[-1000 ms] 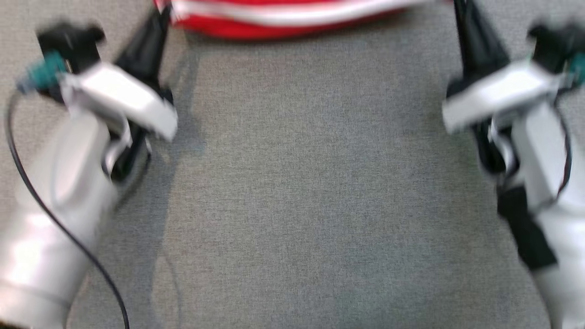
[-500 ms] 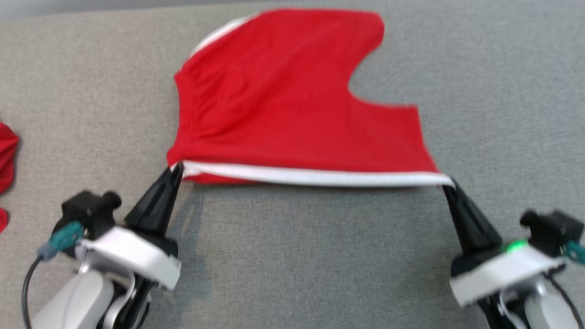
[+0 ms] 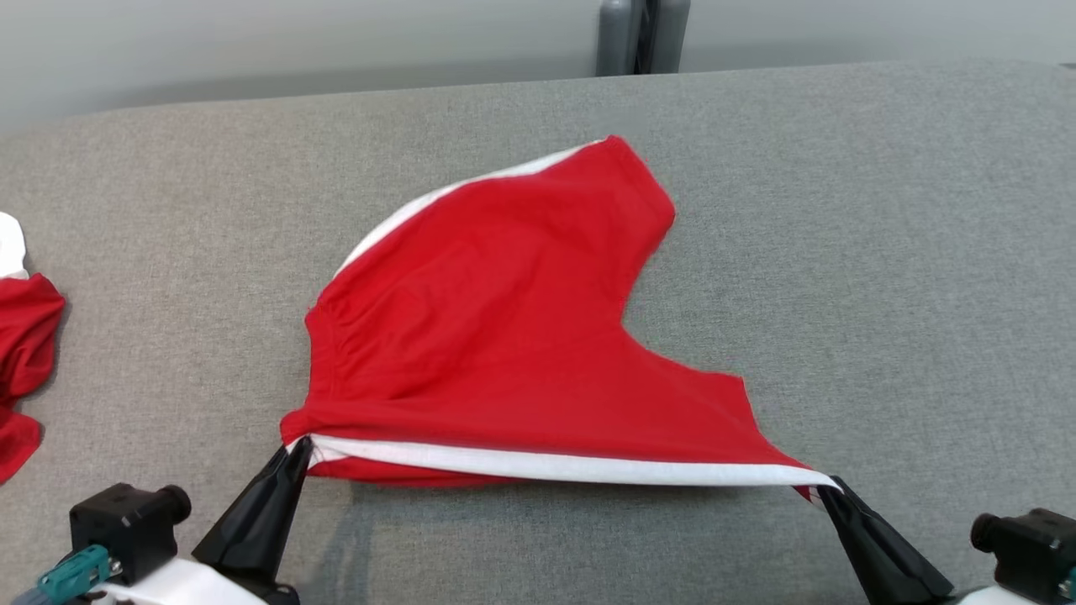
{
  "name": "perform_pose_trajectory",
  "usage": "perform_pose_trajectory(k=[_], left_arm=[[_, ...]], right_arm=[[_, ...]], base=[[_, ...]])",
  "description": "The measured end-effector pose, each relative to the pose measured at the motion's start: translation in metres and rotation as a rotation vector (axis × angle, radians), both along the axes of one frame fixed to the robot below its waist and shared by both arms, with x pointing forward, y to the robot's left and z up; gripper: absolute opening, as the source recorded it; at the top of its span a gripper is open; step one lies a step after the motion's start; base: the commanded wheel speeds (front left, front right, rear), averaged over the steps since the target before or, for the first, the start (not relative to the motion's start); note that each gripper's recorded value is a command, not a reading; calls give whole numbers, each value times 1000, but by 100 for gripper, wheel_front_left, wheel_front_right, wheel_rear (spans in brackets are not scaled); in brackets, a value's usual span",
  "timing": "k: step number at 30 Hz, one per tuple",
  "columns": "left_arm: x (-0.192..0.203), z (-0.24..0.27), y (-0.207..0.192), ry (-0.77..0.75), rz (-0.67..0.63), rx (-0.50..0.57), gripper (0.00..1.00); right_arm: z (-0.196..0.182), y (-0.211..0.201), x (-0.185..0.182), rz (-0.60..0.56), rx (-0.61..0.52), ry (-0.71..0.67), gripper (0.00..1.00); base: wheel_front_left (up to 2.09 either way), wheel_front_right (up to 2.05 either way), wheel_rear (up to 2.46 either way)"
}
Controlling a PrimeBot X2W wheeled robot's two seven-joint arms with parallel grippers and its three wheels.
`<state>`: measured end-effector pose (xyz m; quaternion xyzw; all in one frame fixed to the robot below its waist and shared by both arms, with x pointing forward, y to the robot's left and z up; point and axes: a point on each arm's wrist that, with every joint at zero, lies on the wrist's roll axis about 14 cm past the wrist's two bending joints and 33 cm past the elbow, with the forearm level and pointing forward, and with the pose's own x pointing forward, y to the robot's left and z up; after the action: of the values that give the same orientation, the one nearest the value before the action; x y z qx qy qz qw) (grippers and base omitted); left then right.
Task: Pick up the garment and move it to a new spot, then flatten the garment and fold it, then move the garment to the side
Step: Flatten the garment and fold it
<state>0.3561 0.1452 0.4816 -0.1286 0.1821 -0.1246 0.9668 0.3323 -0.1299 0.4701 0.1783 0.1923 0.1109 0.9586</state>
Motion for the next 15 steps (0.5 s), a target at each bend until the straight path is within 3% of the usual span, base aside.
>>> perform_pose_trajectory(k=[9,15], left_arm=[[-14,13,4,9,4,12,0],[-2,13,7,4,5,12,0]], right_arm=[[20,-10,-9,-10,-36,9,0],[31,-12,18,-11,-57,-48,0]], base=[[0,0,0],[0,0,0]])
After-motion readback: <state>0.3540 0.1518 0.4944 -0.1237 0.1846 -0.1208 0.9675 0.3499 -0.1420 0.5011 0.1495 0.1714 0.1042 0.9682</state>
